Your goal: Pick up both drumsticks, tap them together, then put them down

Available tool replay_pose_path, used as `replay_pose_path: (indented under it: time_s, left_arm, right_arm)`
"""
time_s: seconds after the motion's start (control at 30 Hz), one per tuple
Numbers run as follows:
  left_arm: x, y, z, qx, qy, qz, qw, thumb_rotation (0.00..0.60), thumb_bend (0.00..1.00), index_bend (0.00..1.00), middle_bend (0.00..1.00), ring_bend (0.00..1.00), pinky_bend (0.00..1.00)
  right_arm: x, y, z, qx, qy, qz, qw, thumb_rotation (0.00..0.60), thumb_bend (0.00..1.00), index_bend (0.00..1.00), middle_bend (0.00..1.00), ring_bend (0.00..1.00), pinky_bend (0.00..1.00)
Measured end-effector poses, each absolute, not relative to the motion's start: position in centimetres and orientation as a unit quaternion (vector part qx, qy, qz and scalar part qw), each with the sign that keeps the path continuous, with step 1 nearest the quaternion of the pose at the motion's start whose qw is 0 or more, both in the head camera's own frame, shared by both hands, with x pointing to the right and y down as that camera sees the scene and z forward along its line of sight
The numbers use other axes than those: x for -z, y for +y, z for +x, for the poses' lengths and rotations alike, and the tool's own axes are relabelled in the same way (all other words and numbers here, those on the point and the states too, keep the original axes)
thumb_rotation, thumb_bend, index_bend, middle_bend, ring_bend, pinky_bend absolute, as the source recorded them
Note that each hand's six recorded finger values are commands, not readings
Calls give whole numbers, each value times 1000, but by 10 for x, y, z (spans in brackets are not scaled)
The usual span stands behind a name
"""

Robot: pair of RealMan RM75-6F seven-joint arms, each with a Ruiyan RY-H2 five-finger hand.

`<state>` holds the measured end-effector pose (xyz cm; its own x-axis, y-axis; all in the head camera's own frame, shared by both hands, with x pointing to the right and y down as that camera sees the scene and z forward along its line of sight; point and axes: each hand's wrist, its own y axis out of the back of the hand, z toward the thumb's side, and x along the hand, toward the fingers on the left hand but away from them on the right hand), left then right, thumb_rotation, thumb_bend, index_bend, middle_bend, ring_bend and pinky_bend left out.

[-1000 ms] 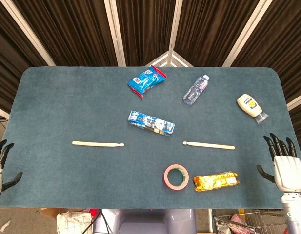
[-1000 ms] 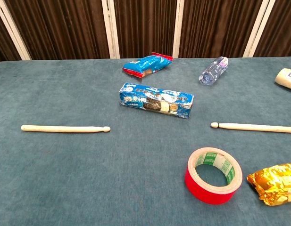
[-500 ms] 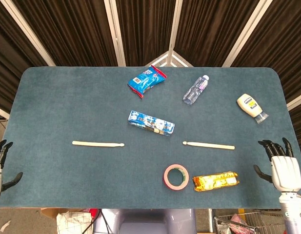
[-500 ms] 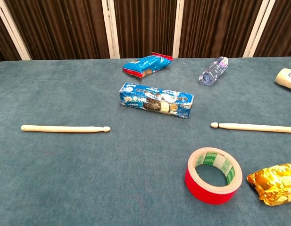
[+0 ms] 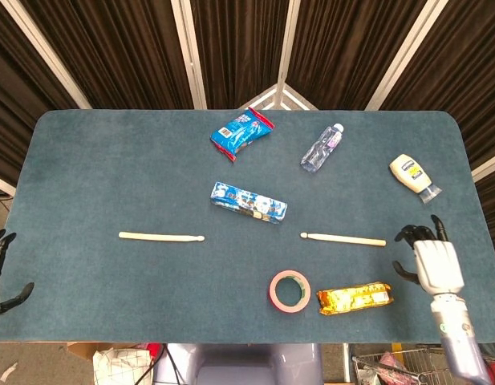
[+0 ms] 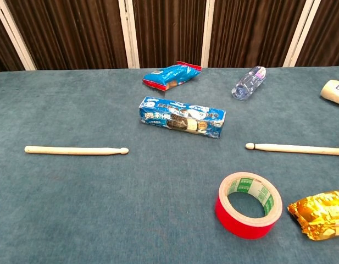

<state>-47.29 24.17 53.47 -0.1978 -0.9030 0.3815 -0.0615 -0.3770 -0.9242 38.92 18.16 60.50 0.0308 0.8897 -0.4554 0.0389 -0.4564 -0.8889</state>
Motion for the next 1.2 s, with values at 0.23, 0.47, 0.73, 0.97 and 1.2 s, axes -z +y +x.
replay_pose_path:
  time_s: [0.23, 0.47, 0.73, 0.97, 1.2]
  left_arm:
    - [-535, 241, -475, 633, 448, -537, 331, 600, 302, 133, 68, 0, 0]
    - [-535, 241, -477, 634, 449, -536, 329, 600, 302, 133, 68, 0, 0]
    - [-536, 241, -475, 636, 445, -537, 330, 600, 302, 133, 68, 0, 0]
    - [-537, 240, -476, 640, 444, -533, 330, 600, 302, 133, 68, 0, 0]
    - [-539, 240, -475, 642, 441, -534, 330, 600, 302, 133, 68, 0, 0]
  right_arm:
    - [-633, 158, 369, -621, -324, -614, 364, 600, 268, 491, 390, 277, 36]
    - [-661, 142, 364, -657, -297, -597, 351, 600, 269, 495, 439, 287, 36]
    - [-690, 139, 357, -679, -291, -594, 318, 600, 289, 490, 467, 313, 36]
    - [-708, 149, 353, -684, -287, -597, 306, 600, 295, 467, 466, 317, 36]
    - [-714, 151, 348, -683, -292, -595, 307, 600, 321, 467, 467, 327, 36]
